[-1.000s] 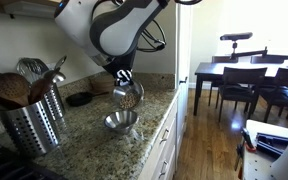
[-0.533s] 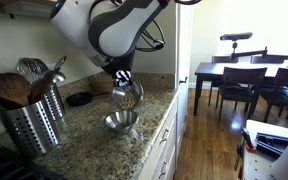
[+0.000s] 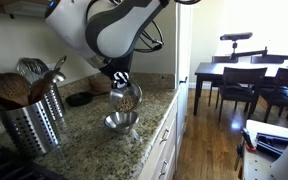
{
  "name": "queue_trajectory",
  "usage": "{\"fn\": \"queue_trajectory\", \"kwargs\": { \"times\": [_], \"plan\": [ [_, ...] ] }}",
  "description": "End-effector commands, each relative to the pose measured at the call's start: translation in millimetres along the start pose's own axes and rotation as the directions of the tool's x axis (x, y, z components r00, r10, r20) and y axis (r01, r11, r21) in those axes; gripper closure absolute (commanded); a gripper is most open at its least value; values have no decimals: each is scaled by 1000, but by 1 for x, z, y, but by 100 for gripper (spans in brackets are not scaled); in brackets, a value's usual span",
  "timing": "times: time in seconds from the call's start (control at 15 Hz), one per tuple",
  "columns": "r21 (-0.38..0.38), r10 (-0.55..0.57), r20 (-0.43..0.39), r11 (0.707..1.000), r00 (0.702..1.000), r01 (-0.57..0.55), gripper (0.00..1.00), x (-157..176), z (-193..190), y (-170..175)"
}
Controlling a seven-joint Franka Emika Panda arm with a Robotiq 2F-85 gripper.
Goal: Pour the contents in the bowl on the right into the bowl on the left
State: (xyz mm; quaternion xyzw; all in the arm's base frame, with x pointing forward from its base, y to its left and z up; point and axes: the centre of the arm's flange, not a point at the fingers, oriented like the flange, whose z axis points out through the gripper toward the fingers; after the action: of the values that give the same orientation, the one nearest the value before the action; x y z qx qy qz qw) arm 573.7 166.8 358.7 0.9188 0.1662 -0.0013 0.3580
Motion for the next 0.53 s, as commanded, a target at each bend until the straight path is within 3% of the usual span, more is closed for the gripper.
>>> {"fn": "queue_trajectory", "kwargs": {
  "times": [0.0, 0.47],
  "plan": [
    [-58, 9, -1, 998, 1000, -9, 93, -11, -5, -2],
    [-154, -2, -41, 988, 999, -4, 93, -12, -9, -10]
  ]
}}
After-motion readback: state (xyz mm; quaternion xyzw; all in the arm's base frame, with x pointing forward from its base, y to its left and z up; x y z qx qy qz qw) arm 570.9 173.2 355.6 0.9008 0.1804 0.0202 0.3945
